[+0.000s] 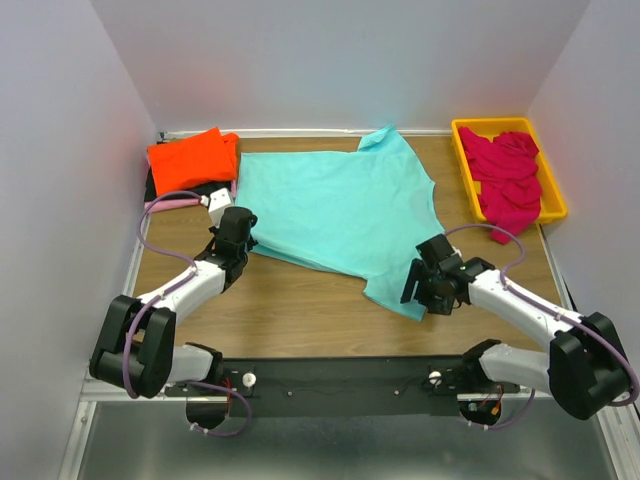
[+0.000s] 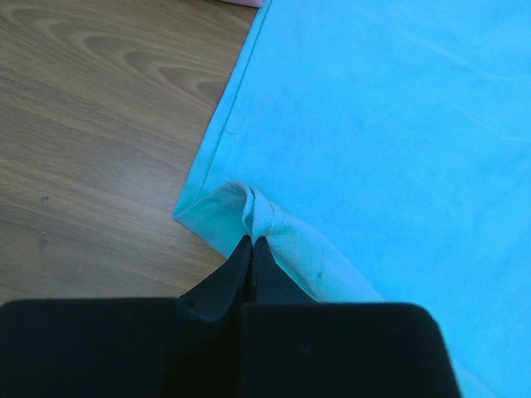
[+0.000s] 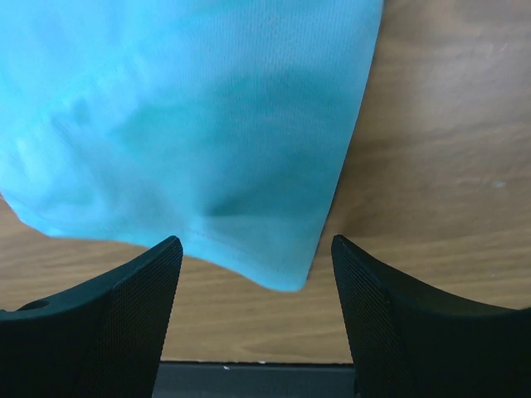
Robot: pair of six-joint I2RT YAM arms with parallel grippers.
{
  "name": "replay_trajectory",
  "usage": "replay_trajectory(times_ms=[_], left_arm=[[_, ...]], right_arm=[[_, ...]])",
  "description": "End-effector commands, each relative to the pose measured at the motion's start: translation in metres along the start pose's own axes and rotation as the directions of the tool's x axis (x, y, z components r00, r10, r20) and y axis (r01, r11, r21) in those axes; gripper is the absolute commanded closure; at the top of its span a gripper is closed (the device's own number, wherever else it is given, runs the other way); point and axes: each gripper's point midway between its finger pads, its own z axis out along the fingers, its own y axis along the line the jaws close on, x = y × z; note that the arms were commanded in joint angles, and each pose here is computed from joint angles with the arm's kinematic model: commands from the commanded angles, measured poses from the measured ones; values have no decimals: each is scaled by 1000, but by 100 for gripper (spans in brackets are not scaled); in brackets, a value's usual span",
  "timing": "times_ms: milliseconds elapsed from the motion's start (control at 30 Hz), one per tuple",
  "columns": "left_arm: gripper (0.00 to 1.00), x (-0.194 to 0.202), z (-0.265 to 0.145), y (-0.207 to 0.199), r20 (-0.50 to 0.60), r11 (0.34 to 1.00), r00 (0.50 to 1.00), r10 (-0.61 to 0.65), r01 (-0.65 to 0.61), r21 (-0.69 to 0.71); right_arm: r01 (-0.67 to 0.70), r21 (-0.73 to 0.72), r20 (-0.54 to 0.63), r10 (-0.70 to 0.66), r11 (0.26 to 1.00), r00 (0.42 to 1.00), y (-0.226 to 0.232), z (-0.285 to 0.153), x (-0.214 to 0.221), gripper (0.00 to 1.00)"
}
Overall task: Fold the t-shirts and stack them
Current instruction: Fold the tshirt
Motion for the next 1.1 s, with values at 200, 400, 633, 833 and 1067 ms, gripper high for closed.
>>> replay_trajectory(times_ms=[200,400,633,833,1067], left_arm=[[100,-2,-1,-1,11,1000,1000,-1,1,22],[100,-1,0,0,8,1000,1000,-2,2,21],[100,-1,-1,0,9,1000,1000,-4,4,25],[100,0,-1,0,8,1000,1000,-4,4,26],[100,-1,-1,0,9,1000,1000,-4,3,31]], right_arm=[[-8,133,-69,17,991,997,-23,1,39,25],[-44,138,-15,47,989,999,-24,-5,31,27],[-86,133,45,81,987,996,-28,-8,25,32],[-79,158,16,78,984,997,-35,0,34,46],[-76,152,11,76,985,997,-36,9,38,58]])
